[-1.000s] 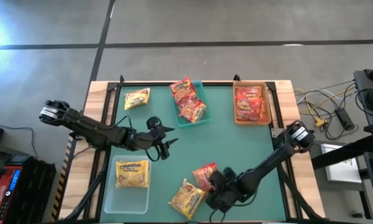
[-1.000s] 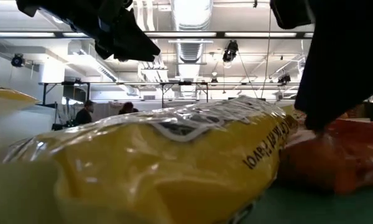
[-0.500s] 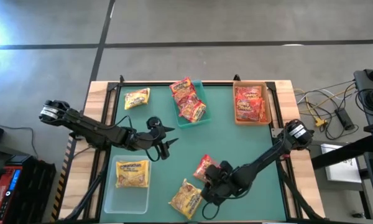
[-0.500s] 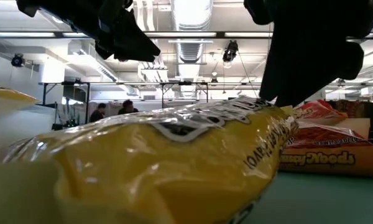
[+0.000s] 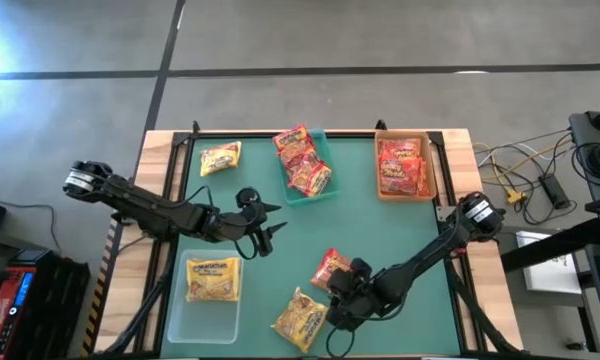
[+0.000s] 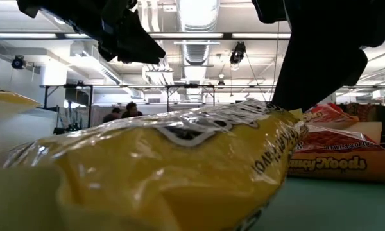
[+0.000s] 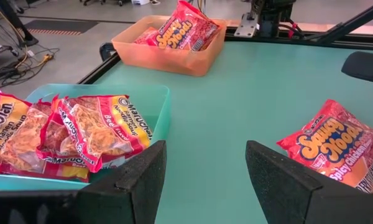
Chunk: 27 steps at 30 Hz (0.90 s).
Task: Sort Maruchan noodles
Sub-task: Put the orange noodle pack into the orange bin
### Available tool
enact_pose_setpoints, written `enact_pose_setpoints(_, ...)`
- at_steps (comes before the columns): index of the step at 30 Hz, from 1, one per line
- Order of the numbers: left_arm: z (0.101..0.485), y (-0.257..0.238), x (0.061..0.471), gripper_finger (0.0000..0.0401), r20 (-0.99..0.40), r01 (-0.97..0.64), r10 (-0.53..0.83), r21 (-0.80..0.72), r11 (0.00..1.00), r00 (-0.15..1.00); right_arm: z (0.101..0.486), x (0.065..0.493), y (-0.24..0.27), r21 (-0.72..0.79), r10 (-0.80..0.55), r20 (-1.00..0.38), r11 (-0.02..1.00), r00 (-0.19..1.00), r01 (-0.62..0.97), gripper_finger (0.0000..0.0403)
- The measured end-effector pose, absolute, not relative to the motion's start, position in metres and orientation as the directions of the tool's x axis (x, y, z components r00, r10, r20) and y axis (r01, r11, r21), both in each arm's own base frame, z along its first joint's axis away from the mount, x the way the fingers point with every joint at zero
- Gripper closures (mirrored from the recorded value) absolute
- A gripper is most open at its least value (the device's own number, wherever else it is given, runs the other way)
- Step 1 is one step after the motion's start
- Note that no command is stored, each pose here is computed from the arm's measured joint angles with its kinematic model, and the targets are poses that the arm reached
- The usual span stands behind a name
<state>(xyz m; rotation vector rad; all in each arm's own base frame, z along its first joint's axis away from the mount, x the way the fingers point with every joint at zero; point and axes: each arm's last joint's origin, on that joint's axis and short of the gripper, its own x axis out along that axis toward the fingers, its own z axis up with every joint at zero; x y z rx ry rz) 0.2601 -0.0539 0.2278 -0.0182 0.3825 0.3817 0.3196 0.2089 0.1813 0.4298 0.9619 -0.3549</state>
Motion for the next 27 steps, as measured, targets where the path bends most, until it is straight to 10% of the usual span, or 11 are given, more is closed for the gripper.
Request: enact_pose_setpoints(27,0.228,-0.054,0.26,0.0197,-0.366,-0.369,0.36,0.046,0.928,0.858,0.174,0.311,0.196,0.055,-0.227,-0.864,0.845,0.45,0.532,0.0211)
